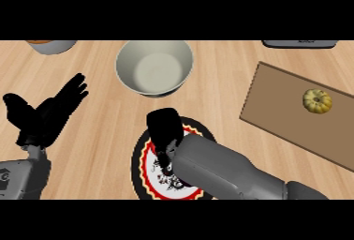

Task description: Pick the tomato from the plate and place it in the bowl

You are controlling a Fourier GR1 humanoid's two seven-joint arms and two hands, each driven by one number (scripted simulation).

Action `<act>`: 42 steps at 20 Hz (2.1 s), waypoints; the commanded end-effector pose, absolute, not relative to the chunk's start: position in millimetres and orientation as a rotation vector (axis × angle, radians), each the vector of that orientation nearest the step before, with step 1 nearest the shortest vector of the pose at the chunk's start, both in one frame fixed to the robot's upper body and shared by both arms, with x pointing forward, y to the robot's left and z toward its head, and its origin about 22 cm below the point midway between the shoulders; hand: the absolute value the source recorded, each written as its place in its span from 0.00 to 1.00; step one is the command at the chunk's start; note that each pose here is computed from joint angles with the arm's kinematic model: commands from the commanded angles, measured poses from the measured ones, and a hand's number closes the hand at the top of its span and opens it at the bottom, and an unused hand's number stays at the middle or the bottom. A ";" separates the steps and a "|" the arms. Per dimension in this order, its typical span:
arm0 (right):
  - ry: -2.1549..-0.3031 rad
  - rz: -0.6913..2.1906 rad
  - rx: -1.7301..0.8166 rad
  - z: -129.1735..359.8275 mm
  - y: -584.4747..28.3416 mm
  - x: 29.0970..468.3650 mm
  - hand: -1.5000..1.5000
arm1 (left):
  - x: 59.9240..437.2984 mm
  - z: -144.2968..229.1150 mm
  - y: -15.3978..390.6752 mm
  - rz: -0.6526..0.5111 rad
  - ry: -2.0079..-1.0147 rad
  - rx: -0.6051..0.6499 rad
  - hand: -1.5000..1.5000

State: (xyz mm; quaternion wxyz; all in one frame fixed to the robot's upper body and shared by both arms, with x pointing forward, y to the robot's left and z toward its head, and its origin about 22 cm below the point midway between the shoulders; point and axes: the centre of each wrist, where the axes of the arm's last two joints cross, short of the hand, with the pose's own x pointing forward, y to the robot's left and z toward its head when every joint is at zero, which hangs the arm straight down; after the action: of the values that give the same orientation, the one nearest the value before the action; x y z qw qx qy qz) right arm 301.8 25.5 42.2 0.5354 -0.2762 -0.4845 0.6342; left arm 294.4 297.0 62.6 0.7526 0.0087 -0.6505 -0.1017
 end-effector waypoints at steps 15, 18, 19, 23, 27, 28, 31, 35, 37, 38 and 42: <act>-1.051 0.919 -0.980 124.7 -74.8 256.0 1.00 | 285.3 62.2 317.4 -0.151 -1.388 0.084 0.50; -1.079 0.915 -1.047 155.6 -68.4 247.1 1.00 | 281.3 60.7 311.8 -0.172 -1.384 0.063 0.50; -1.103 0.931 -1.051 165.1 -67.2 244.0 1.00 | 273.2 55.7 324.5 -0.172 -1.388 0.087 0.50; -1.167 0.938 -1.079 197.3 -65.7 242.7 1.00 | 275.2 49.4 314.9 -0.192 -1.397 0.086 0.50; -1.232 0.943 -1.074 225.4 -50.2 244.5 1.00 | 285.8 61.8 301.5 -0.182 -1.399 0.055 0.50; -1.242 0.939 -1.086 237.2 -52.6 246.5 1.00 | 281.4 57.1 311.2 -0.161 -1.392 0.069 0.50; -1.280 0.862 -0.994 253.3 -35.5 253.6 1.00 | 283.0 62.8 304.6 -0.183 -1.411 0.040 0.50; -1.306 0.786 -0.965 271.0 -13.0 263.7 1.00 | 286.3 59.1 290.3 -0.197 -1.408 0.048 0.50; -1.317 0.793 -0.951 283.5 9.0 266.8 1.00 | 290.4 46.7 285.4 -0.218 -1.411 0.044 0.50; -1.329 0.777 -0.947 291.9 14.6 267.1 1.00 | 282.3 49.8 303.3 -0.217 -1.418 0.052 0.50; -1.315 0.739 -1.015 308.5 33.2 286.2 1.00 | 289.9 63.8 297.7 -0.229 -1.411 0.019 0.50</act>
State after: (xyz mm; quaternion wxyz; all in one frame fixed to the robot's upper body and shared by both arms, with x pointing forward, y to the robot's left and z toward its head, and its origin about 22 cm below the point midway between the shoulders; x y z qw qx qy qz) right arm 282.3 6.2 286.1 0.5582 -0.3840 -0.6437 0.3557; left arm 289.7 296.5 61.7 0.7548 0.0177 -0.6482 -0.0989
